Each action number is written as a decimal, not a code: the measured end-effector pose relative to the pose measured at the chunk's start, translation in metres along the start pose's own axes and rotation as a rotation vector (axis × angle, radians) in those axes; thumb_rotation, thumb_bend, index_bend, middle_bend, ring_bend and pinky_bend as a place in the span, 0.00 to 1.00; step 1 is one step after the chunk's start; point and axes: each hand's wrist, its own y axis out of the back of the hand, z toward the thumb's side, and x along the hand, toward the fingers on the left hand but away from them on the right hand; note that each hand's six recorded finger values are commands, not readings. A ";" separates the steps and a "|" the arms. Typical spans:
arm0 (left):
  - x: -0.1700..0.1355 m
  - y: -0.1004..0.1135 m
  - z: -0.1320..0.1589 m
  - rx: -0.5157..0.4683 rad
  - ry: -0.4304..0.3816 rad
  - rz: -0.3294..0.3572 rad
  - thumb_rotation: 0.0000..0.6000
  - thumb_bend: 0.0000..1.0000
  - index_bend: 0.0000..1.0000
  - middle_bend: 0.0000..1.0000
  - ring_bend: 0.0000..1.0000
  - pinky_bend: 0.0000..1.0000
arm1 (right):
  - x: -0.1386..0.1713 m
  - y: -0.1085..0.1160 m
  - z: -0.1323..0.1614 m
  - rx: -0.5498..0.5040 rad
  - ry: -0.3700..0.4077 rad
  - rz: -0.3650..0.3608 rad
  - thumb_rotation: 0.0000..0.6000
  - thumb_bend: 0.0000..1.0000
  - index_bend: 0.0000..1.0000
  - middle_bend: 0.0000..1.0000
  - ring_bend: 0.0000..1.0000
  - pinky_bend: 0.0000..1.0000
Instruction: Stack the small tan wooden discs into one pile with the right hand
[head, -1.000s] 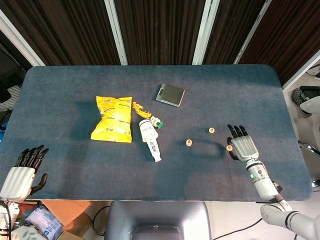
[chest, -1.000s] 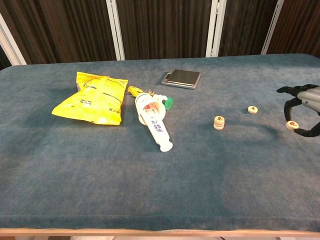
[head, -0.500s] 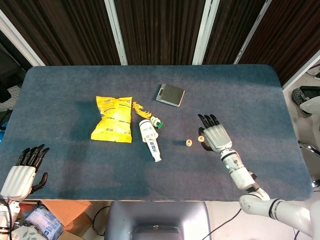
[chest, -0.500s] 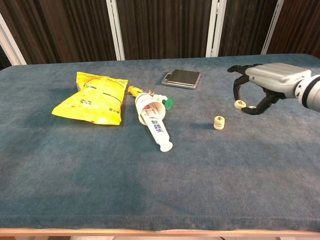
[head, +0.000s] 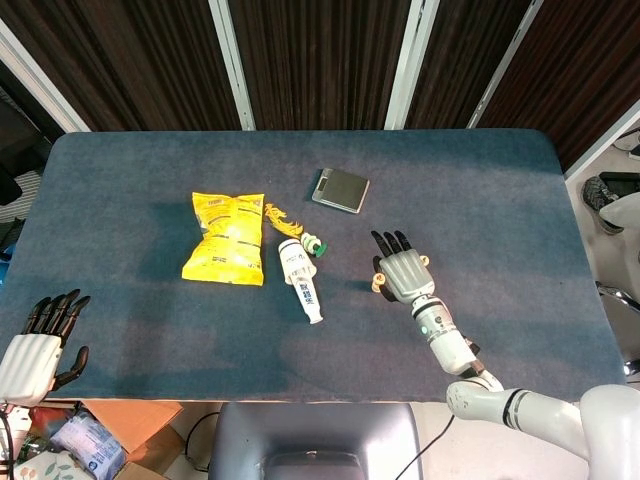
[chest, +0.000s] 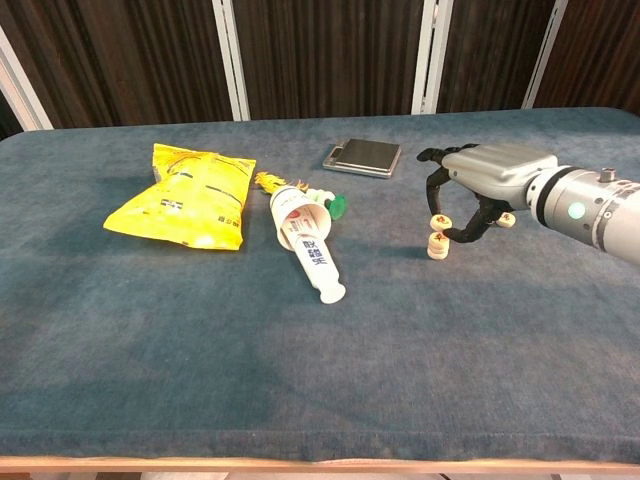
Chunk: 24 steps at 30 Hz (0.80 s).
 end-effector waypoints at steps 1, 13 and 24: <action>0.000 0.000 0.000 0.000 -0.001 0.000 1.00 0.51 0.00 0.00 0.00 0.04 | -0.001 0.000 0.000 -0.001 -0.001 0.001 1.00 0.48 0.64 0.04 0.00 0.00; 0.000 0.000 0.001 0.001 -0.003 -0.001 1.00 0.51 0.00 0.00 0.00 0.04 | 0.000 -0.005 0.000 0.016 -0.002 0.010 1.00 0.48 0.64 0.04 0.00 0.00; 0.000 0.001 0.000 0.000 -0.001 0.005 1.00 0.51 0.00 0.00 0.00 0.04 | 0.000 -0.008 0.003 0.020 0.002 0.024 1.00 0.48 0.57 0.04 0.00 0.00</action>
